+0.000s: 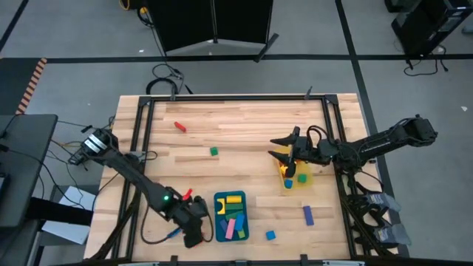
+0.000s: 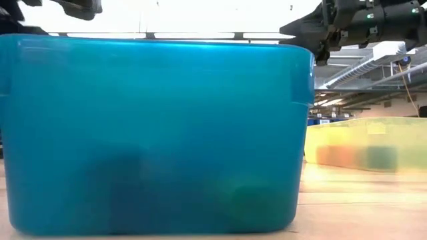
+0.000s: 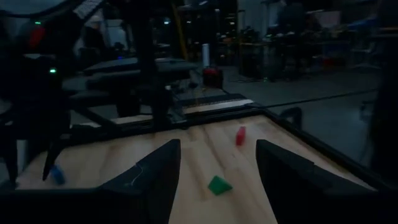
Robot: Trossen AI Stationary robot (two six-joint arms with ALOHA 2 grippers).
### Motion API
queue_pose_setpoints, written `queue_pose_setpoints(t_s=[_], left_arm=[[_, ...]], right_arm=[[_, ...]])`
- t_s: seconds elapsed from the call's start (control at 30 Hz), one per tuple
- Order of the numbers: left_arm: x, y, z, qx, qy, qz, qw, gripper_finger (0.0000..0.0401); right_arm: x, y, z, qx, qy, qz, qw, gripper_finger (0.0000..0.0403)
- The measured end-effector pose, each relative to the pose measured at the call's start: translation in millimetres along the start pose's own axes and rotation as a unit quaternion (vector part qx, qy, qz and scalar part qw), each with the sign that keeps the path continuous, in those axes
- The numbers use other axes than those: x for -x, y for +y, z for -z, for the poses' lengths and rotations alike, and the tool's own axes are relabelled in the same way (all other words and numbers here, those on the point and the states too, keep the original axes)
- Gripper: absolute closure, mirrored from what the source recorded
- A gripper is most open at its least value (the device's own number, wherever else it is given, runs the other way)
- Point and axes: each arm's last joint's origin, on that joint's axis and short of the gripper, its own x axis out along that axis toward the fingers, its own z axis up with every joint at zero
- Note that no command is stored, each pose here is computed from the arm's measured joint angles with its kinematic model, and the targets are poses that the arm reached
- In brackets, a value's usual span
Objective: Sort blocks by size
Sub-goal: Put the large red block into the blue bin
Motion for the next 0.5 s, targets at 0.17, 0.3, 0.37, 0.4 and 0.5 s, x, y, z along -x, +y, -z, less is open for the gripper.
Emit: queue_pose_setpoints(t_s=[0.17,0.3,0.37,0.4,0.5], left_arm=[[1,-11,8,0.037,-0.026,0.021,0.999,0.0169],[-5,-13,14,0.079,-0.025,0.013,0.997,0.0133],[-16,-14,17,0.090,-0.016,0.008,0.996,0.0121],[-22,-15,17,0.095,-0.008,0.008,0.995,0.0117],[-39,-20,17,0.103,0.024,-0.011,0.994,0.0113]], right_arm=[[0,3,0,-0.015,0.004,-0.039,0.999,0.0185],[0,5,1,-0.026,0.009,-0.071,0.997,0.0188],[1,5,1,-0.026,0.010,-0.083,0.996,0.0188],[1,6,1,-0.027,0.010,-0.087,0.996,0.0188],[1,7,0,-0.027,0.010,-0.092,0.995,0.0188]])
